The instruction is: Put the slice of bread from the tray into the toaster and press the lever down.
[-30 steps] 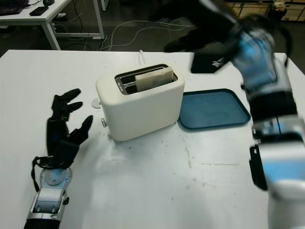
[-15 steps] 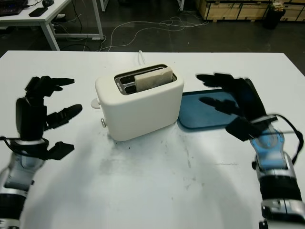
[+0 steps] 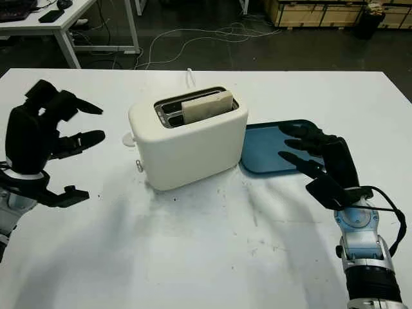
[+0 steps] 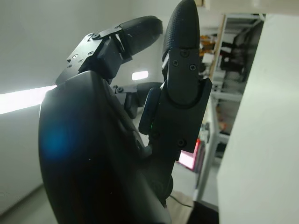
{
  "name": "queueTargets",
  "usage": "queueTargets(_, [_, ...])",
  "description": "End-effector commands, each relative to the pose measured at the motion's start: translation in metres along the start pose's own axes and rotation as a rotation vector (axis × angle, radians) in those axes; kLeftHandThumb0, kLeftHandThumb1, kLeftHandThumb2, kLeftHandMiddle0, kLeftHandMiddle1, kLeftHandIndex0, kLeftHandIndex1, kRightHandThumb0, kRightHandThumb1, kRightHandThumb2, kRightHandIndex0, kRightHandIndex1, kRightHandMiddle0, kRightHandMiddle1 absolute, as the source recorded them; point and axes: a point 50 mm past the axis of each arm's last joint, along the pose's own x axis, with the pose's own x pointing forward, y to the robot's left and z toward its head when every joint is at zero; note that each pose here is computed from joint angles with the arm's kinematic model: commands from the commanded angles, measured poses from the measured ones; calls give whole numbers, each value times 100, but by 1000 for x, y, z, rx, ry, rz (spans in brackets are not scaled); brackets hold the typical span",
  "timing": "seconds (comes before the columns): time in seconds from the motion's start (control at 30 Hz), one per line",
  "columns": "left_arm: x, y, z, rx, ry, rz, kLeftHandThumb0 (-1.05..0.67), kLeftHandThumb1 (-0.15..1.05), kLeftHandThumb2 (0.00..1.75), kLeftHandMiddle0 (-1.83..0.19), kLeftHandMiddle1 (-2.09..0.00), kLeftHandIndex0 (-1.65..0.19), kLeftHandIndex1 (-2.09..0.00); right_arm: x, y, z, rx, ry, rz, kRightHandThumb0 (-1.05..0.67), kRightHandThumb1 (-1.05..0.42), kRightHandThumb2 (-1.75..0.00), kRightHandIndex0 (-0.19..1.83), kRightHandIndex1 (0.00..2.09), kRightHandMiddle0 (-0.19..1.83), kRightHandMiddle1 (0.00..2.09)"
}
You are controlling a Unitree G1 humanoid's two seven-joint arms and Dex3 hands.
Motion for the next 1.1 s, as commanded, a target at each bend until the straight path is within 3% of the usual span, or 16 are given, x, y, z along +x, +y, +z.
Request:
queueTargets(0.0, [2,-1,0,43,-39,-14,-66,92,45,-30,-175,-25,-120,0,1,2,16,-3,-2,-40,-91,0,100,4,84,0])
queueTargets(0.2, [-2,-13,1,67,-95,-22,-64,92,50,-41,-175,-20,-122,1,3,2,12,-9,7,-42,-91,0,101,3,85,0])
queueTargets(0.37, [-7,-22,3,90,-91,-14,-60,92,50,-54,-175,-19,-127,2,3,3,20,-5,20,-40,-90,0,101,2,84,0])
queueTargets(0.63, [-9,-24,4,95,-89,-22,-58,92,47,-50,-175,-19,-136,2,4,5,28,0,32,-41,-91,0,99,0,83,0])
queueTargets(0.77, [-10,-27,4,77,-68,1,-61,92,44,-60,-175,-21,-147,2,4,5,18,1,38,-45,-92,0,98,0,82,0])
queueTargets(0.87, [-10,-28,5,71,-56,8,-66,92,58,-63,-175,-17,-170,3,4,5,17,5,40,-45,-92,0,98,0,82,0])
queueTargets(1.07, [-8,-29,6,97,-28,9,-68,92,81,-82,-175,-28,-174,3,3,5,12,1,54,-45,-92,0,98,0,82,0])
